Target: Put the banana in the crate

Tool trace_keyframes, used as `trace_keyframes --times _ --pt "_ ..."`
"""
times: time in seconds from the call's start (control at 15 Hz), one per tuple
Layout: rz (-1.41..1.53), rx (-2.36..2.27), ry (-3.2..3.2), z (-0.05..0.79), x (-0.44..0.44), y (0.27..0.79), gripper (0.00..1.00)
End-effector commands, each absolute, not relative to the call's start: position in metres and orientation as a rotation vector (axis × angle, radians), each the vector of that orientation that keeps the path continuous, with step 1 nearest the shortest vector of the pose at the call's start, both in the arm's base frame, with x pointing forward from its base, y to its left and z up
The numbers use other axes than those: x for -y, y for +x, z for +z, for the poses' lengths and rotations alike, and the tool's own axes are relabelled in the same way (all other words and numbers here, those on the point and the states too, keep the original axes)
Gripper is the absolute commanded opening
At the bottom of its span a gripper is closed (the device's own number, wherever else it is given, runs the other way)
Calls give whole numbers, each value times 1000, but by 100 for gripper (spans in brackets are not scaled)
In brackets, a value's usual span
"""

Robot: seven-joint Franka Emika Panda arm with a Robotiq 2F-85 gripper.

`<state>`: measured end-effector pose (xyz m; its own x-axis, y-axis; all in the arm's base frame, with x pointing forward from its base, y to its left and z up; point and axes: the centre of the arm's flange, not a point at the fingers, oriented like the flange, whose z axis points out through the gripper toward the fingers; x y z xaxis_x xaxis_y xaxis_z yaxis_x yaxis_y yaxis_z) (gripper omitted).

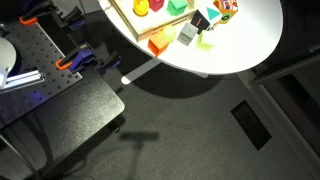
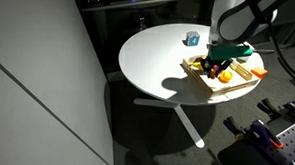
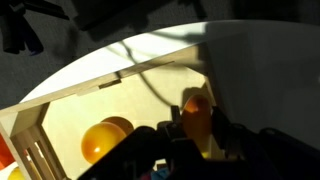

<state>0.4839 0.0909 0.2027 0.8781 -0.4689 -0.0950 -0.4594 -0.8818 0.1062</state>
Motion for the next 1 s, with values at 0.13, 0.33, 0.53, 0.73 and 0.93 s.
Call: trace_keyframes --times 0.13,0.33,0.53,0.73,0.93 --pt "-199 812 2949 216 -61 463 59" --pt "-227 777 2966 224 -60 460 73" --pt "-270 681 2999 239 -63 456 97" --pt "-364 530 3035 258 -60 454 100" --pt "-454 382 3052 280 -53 450 100"
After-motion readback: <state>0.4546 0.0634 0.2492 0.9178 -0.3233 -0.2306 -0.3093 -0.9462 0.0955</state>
